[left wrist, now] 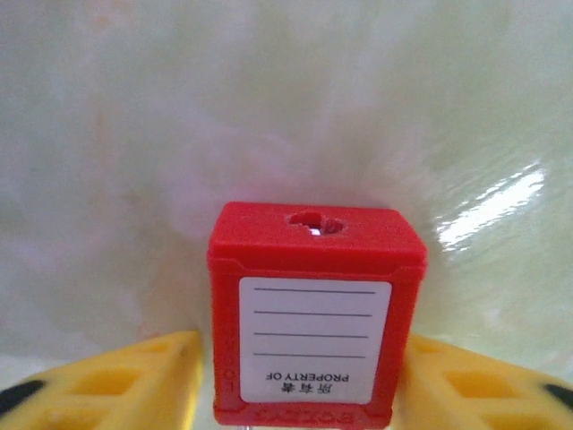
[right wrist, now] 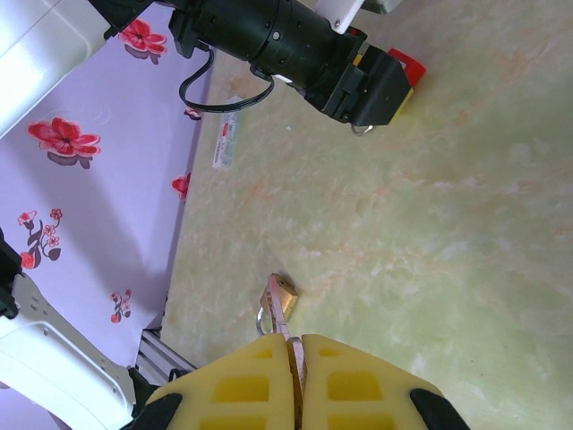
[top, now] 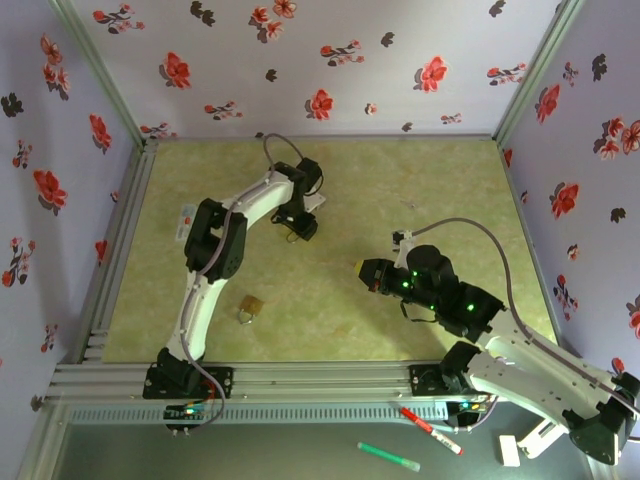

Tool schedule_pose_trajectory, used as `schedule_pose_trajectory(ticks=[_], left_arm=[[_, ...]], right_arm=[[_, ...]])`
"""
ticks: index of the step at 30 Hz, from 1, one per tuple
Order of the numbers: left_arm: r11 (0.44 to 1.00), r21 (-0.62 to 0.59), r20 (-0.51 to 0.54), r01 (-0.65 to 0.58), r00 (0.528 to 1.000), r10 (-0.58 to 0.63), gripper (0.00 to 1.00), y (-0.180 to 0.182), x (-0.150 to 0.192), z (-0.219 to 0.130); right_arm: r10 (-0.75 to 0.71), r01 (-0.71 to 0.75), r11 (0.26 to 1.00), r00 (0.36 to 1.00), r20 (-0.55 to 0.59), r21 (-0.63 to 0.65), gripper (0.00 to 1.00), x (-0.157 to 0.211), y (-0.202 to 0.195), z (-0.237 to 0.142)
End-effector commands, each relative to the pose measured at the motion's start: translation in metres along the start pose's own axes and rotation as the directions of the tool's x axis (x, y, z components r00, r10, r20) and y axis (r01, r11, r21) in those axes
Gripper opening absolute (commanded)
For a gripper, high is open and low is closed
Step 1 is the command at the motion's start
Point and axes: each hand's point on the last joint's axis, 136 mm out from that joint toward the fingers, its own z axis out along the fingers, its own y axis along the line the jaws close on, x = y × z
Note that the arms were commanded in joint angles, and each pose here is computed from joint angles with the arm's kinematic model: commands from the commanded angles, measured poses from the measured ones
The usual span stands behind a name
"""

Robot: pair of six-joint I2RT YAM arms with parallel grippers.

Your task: Unlock with the key

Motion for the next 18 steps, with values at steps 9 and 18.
schedule_pose_trajectory(ticks=[9, 18], left_arm=[[0.988, 0.145, 0.129, -0.048, 0.991, 0.029, 0.30, -0.034, 0.006, -0.005], [0.965, 0.095, 0.432, -0.243, 0.884, 0.180, 0.28, -0.069, 0.024, -0.082]], right_arm=[[-0.016, 0.018, 0.996, 1.000, -0.021, 0.090, 0.00, 0.007, -0.018, -0.014], [-0.055, 0.060, 0.987, 0.998, -0.037, 0.148, 0.00, 0.005, -0.029, -0.038]])
